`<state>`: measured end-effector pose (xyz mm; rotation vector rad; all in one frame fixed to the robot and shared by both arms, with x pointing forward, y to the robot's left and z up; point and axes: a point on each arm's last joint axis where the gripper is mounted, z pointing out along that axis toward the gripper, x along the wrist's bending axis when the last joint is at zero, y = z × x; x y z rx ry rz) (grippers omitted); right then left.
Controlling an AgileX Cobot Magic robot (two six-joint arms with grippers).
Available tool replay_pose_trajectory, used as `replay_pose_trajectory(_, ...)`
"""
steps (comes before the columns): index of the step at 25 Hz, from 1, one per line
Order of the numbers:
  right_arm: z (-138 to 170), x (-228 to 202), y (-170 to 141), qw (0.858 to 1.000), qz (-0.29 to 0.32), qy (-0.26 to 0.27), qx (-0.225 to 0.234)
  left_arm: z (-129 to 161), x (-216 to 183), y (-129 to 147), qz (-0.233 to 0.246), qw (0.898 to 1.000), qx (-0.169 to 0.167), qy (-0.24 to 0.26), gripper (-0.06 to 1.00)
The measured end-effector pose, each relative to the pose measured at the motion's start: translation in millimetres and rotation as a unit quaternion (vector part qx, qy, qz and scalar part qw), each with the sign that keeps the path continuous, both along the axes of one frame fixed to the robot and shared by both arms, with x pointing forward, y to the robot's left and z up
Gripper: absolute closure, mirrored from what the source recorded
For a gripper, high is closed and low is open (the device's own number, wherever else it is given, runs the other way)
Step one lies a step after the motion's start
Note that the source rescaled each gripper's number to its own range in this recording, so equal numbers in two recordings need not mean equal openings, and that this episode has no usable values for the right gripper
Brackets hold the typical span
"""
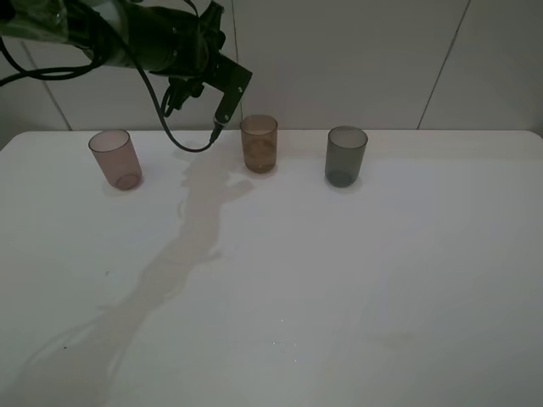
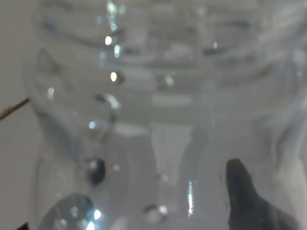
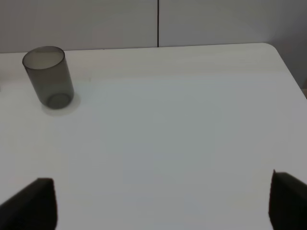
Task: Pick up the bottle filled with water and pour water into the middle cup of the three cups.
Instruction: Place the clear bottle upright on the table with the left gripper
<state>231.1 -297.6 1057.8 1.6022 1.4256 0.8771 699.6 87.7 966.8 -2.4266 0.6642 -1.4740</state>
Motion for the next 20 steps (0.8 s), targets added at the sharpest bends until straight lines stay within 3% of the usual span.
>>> replay_pose_trajectory(20,0.0,0.0,0.0,1.0,0.0,0.0,0.0,-2.7,-5.1,-7.5,0.003,1.0,-0.003,0.007,0.92)
